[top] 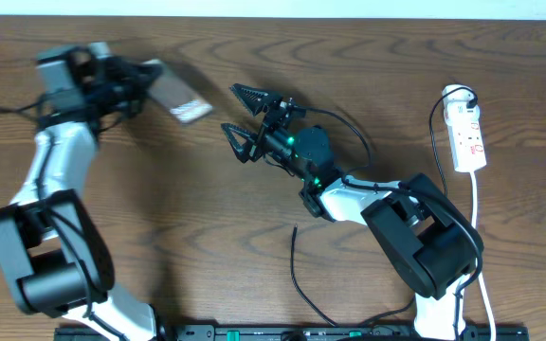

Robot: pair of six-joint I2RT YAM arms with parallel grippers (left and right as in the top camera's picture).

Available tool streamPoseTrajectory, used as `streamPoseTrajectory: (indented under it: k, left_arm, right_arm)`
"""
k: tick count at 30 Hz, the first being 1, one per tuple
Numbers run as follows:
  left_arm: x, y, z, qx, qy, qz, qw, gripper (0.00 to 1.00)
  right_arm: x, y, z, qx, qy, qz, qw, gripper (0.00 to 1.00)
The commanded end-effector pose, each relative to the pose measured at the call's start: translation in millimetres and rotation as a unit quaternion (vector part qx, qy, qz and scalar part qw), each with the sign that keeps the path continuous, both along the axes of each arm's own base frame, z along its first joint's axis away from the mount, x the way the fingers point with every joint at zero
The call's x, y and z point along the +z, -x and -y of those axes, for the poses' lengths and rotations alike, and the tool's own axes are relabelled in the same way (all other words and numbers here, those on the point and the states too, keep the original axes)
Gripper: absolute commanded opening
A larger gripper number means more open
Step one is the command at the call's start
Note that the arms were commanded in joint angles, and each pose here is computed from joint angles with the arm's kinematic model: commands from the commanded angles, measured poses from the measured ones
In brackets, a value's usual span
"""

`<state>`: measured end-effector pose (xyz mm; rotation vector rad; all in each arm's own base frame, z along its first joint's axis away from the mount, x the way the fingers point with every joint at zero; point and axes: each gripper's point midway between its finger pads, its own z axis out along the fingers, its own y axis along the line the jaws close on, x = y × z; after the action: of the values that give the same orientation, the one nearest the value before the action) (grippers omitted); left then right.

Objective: Plug charger to phone and switch on socket
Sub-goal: 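Open the right gripper and carry the phone left with the left gripper, then lower the right gripper onto the black cable's USB-C plug on the table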

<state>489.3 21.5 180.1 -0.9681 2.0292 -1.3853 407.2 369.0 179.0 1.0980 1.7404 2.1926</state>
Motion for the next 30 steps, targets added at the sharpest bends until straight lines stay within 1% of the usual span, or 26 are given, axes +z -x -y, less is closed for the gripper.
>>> streamPoseTrajectory:
  k: [1, 3, 5, 6, 7, 8, 9, 10, 12, 14, 15, 17, 19, 20, 22, 24, 30]
  left_arm:
    - [28.6, 22.5, -17.2, -0.057, 0.055, 0.045, 0.996, 0.07]
    - [35.5, 31.4, -27.3, -0.071, 0.069, 0.059, 0.993, 0.07]
    - [46.8, 43.7, -31.3, -0.102, 0.088, 0.084, 0.987, 0.07]
    - [58.9, 54.0, -27.8, -0.142, 0.095, 0.119, 0.978, 0.07]
    - [65.3, 58.9, -24.7, -0.164, 0.096, 0.139, 0.972, 0.08]
    - [70.0, 61.4, -22.9, -0.177, 0.091, 0.154, 0.968, 0.07]
    - [70.4, 61.1, -22.7, -0.177, 0.09, 0.156, 0.968, 0.08]
    - [71.4, 60.5, -21.5, -0.18, 0.085, 0.161, 0.967, 0.07]
    - [74.3, 58.7, -16.4, -0.189, 0.074, 0.176, 0.963, 0.07]
    - [76.9, 57.0, -10.1, -0.201, 0.06, 0.194, 0.958, 0.07]
    - [78.2, 56.1, -2.6, -0.214, 0.044, 0.214, 0.952, 0.07]
    - [78.3, 55.6, 8.0, -0.23, 0.027, 0.235, 0.944, 0.08]
    - [78.3, 55.4, 18.8, -0.246, 0.013, 0.255, 0.935, 0.07]
    - [78.3, 55.4, 28.5, -0.259, 0.003, 0.269, 0.927, 0.07]
    - [78.3, 55.6, 37.0, -0.27, -0.004, 0.281, 0.921, 0.08]
    - [78.3, 56.1, 46.6, -0.282, -0.008, 0.289, 0.915, 0.07]
    - [78.1, 56.4, 52.8, -0.289, -0.009, 0.293, 0.911, 0.07]
  right_arm:
    - [4.1, -0.5, 3.7, 0.02, 0.015, 0.025, 0.999, 0.99]
    - [3.9, -0.7, 5.6, 0.027, 0.031, 0.046, 0.998, 0.99]
    - [4.2, -2.5, 10.5, 0.033, 0.064, 0.094, 0.993, 0.99]
    - [7.4, -5.1, 15.6, 0.031, 0.087, 0.139, 0.986, 0.99]
    - [10.0, -7.2, 19.0, 0.028, 0.101, 0.167, 0.98, 0.99]
    - [16.6, -11.1, 24.9, 0.035, 0.123, 0.217, 0.968, 0.99]
    - [20.6, -12.6, 26.8, 0.042, 0.128, 0.235, 0.963, 0.99]
    - [25.8, -15.3, 29.5, 0.058, 0.135, 0.256, 0.955, 0.99]
    - [41.0, -23.4, 34.1, 0.119, 0.16, 0.309, 0.93, 0.99]
    - [45.5, -27.8, 34.3, 0.159, 0.185, 0.333, 0.911, 0.99]
    - [44.7, -29.5, 33.5, 0.195, 0.207, 0.342, 0.896, 0.99]
    - [39.8, -29.9, 33.3, 0.235, 0.241, 0.346, 0.876, 0.99]
    - [31.3, -29.8, 34.9, 0.256, 0.273, 0.335, 0.865, 0.99]
    - [21.1, -29.6, 38.4, 0.268, 0.305, 0.314, 0.858, 0.99]
    - [8.0, -29.5, 44.1, 0.274, 0.339, 0.281, 0.855, 0.99]
    - [-14.6, -27.5, 55.8, 0.279, 0.389, 0.226, 0.849, 0.99]
    - [-63.9, -7.5, 88.9, 0.295, 0.472, 0.093, 0.826, 0.99]
